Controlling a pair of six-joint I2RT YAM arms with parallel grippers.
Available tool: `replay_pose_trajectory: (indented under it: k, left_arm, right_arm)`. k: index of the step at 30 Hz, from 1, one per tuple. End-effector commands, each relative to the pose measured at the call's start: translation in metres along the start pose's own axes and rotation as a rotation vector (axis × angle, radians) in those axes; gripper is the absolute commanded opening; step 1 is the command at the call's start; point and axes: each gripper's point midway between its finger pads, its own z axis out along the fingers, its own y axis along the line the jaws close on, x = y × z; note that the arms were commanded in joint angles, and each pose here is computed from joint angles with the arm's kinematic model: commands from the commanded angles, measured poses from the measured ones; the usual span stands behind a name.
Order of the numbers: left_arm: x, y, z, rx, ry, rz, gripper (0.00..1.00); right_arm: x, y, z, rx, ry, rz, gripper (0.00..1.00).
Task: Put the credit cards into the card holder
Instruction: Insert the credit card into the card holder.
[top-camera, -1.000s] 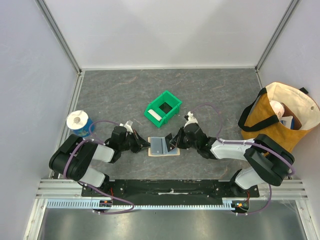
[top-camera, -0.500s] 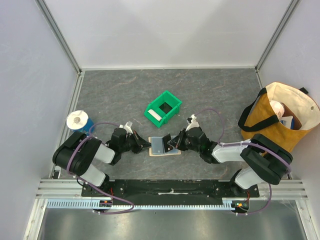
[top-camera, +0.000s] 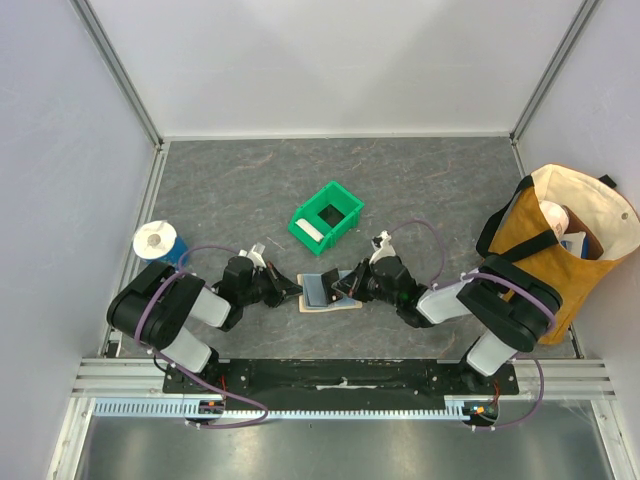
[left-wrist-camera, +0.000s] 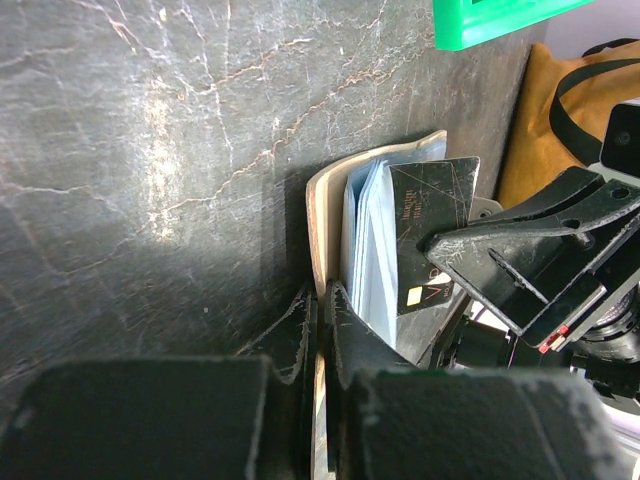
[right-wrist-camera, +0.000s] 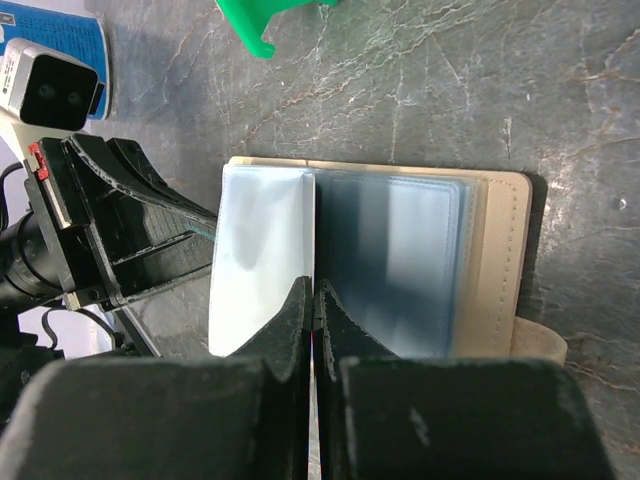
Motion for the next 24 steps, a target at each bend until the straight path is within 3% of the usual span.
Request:
replay_pose_trajectory:
  k: [1, 5, 13, 24]
  left_arm:
    - [0.036, 0.082, -0.016, -0.320, 0.066, -0.075, 0.02]
    - [0.035, 0.081, -0.016, -0.320, 0.066, -0.073, 0.02]
    - [0.035, 0.081, -0.016, -0.320, 0.064, -0.074, 0.02]
    - [0.035, 0.079, -0.016, -0.311, 0.066, -0.069, 0.02]
  right_arm:
    - [0.008, -0.003, 0.002, -0.028, 0.017, 0.018, 0.00]
    - [0.017, -0.004, -0.001, -0.046, 0.041, 0.062, 0.00]
    - [0.000, -0.016, -0.014, 0.039, -0.046, 0.061, 0.00]
    - [0.017, -0.008, 0.002, -0.028, 0.036, 0.103, 0.00]
